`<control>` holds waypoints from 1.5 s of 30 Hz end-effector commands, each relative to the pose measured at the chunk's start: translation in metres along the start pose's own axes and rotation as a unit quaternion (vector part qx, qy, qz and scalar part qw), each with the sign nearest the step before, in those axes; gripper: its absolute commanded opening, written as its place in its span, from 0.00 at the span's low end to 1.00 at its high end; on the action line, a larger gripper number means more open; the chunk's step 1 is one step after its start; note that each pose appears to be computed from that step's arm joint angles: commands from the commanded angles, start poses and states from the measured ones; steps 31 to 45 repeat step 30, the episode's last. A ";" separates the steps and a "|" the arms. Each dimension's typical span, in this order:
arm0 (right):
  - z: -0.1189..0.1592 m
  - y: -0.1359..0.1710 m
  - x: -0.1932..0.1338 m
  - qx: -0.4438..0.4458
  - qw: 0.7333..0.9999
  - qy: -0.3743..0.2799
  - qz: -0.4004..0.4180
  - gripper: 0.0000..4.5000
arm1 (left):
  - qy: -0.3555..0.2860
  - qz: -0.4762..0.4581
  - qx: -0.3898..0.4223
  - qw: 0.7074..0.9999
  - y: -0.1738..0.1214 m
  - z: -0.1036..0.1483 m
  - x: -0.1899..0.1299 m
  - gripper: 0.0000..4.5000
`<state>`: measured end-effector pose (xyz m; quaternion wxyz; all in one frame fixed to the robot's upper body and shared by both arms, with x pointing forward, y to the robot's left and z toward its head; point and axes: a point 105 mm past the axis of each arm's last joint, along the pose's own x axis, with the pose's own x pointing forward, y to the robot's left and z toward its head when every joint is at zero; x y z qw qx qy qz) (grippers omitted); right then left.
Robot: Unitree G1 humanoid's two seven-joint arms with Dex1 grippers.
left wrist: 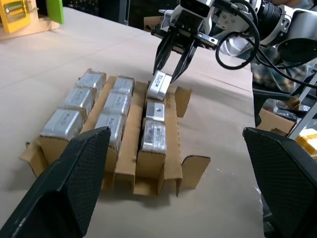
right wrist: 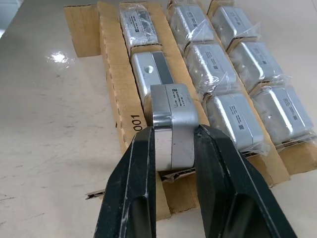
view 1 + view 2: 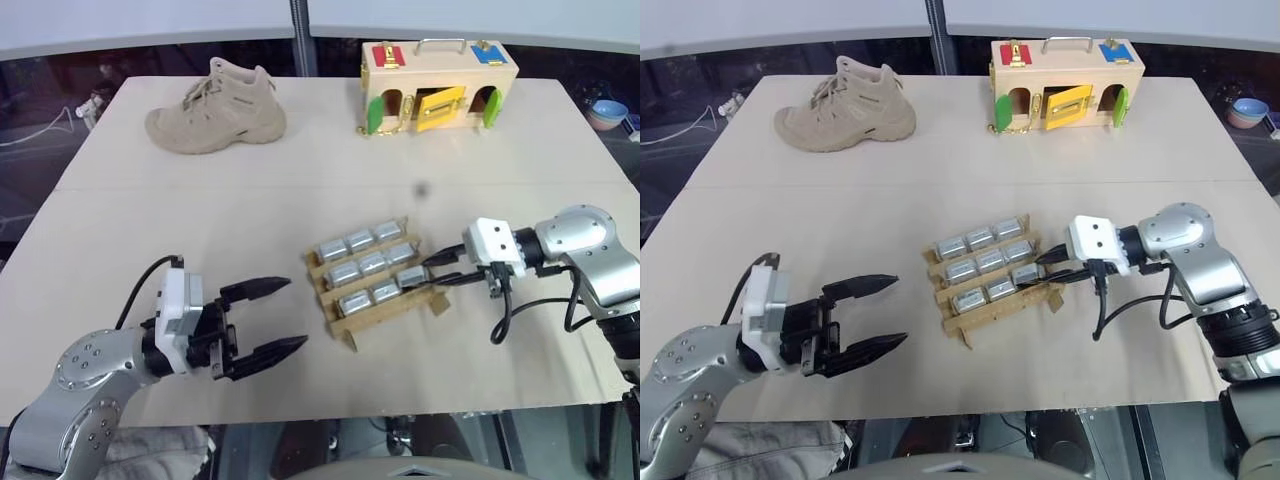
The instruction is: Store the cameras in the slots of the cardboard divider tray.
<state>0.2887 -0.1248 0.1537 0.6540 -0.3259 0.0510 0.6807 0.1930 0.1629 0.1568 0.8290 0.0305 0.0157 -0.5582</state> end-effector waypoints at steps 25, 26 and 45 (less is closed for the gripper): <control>-0.027 0.056 -0.112 0.191 0.936 0.006 -0.297 1.00 | 0.051 0.231 -0.013 0.971 0.001 -0.020 -0.070 1.00; -0.029 0.061 -0.113 0.197 0.932 0.011 -0.304 1.00 | 0.060 0.242 -0.016 0.968 0.002 -0.022 -0.073 1.00; -0.037 0.070 -0.114 0.213 0.920 0.020 -0.330 1.00 | 0.055 0.264 -0.022 0.963 0.014 -0.021 -0.075 1.00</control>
